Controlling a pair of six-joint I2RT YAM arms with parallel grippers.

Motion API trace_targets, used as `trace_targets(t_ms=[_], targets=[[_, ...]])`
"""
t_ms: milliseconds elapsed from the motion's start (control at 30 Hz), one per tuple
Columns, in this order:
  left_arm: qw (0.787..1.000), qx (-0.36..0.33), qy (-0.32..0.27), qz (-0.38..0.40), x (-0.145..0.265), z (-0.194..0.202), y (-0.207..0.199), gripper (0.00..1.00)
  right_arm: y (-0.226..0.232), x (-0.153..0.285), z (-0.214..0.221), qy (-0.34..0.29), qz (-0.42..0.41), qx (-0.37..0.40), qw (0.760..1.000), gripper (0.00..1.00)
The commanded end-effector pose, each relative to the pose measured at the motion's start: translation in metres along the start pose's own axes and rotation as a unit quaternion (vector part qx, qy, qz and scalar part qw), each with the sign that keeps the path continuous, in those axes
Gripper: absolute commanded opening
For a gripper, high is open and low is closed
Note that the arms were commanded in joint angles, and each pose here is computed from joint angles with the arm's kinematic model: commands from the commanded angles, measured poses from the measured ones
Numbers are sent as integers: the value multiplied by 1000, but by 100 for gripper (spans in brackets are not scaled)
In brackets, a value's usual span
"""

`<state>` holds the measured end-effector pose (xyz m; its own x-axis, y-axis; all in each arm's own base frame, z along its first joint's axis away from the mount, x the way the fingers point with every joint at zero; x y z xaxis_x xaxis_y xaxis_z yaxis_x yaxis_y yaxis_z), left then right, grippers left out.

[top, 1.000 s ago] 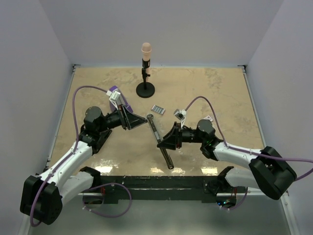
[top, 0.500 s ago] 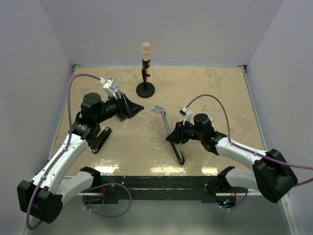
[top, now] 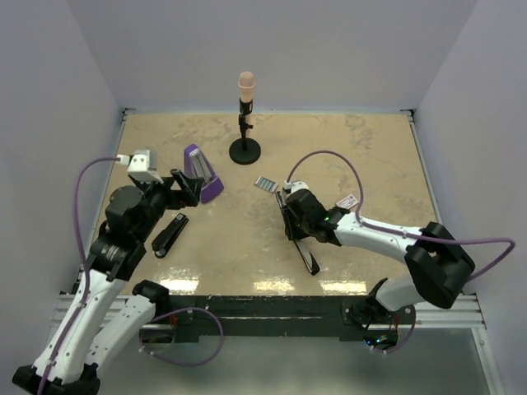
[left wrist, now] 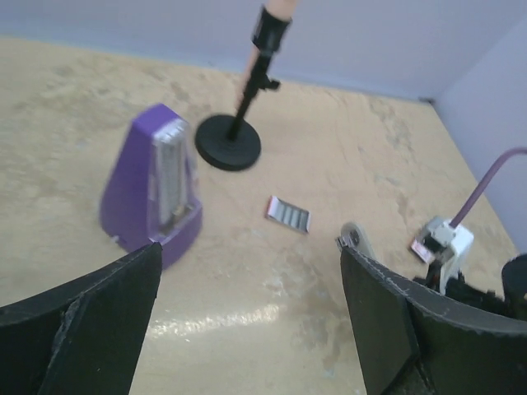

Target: Unload the staples from the stapler

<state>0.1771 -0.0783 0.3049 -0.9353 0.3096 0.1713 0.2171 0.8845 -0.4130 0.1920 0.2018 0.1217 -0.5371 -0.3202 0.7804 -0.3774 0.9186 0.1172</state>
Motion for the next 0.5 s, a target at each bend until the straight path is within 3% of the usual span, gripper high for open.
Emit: trace_targets(t_ms=[0, 267, 467], targets=[[989, 7, -107, -101, 28, -17, 19, 95, 5, 0, -14, -15, 121, 14, 992, 0], [980, 27, -147, -130, 44, -22, 25, 97, 42, -7, 2, 18, 191, 83, 978, 0], [972, 41, -175, -149, 56, -25, 29, 97, 57, -8, 12, 25, 274, 140, 951, 0]])
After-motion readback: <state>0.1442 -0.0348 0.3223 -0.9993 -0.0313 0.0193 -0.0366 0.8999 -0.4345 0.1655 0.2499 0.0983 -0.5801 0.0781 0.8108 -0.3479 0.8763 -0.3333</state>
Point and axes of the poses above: each gripper's point midway between its finger pads, its own x axis back along the fingers, its own y axis along the line the jaws close on, z = x × y, the point moved 9 cm from there along x, back along the fingers, and after that the axes turned 3 degrees about x, right-handed, at the moved point
